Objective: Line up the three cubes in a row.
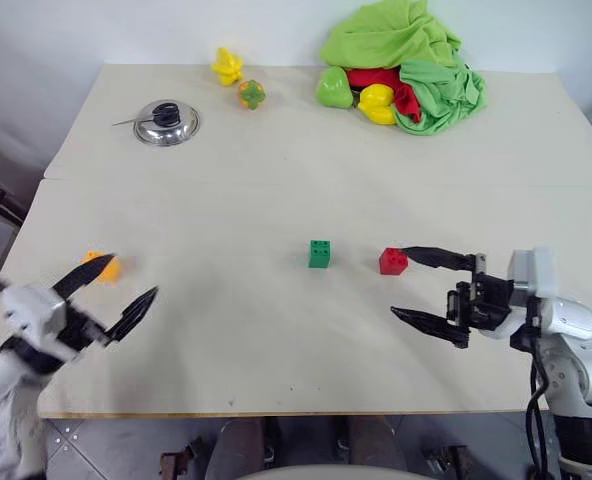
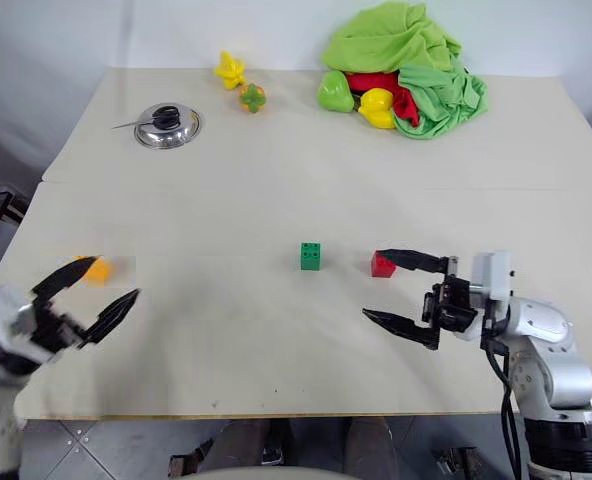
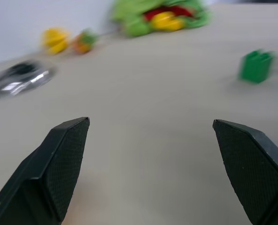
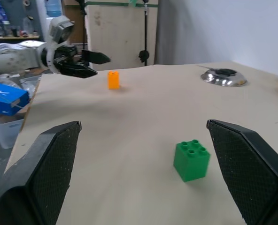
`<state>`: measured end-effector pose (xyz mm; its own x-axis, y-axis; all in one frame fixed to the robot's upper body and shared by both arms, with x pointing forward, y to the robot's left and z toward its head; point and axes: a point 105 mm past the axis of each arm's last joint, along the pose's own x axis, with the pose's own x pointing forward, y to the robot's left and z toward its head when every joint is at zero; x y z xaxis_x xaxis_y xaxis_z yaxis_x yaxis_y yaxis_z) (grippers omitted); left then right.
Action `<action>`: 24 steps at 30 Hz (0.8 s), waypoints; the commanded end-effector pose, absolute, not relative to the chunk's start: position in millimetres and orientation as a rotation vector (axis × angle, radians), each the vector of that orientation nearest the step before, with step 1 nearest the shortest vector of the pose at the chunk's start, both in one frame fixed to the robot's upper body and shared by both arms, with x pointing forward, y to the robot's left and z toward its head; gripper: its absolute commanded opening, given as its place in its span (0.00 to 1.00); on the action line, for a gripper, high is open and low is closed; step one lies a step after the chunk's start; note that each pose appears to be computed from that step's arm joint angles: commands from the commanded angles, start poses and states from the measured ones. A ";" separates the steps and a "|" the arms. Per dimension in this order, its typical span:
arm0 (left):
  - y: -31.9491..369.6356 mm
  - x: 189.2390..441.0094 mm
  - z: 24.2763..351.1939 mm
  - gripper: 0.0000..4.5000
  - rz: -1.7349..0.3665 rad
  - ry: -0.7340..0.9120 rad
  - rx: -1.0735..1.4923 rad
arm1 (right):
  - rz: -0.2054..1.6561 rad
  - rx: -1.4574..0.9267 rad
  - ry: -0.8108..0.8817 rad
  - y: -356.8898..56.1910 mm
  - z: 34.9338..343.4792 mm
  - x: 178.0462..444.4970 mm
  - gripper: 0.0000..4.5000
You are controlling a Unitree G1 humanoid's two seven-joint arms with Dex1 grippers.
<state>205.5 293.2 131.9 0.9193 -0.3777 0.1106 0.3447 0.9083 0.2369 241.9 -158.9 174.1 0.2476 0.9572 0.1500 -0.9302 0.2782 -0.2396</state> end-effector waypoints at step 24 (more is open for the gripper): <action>349.8 230.1 126.2 1.00 -0.004 -0.027 0.062 | 1.313 -0.178 -0.307 -160.2 160.3 250.0 1.00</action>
<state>228.7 344.9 129.3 0.9982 -0.0249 0.0542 0.0215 0.9978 0.0623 252.0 -160.0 155.3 0.2234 0.9681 0.1134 -0.9307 0.2465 -0.2704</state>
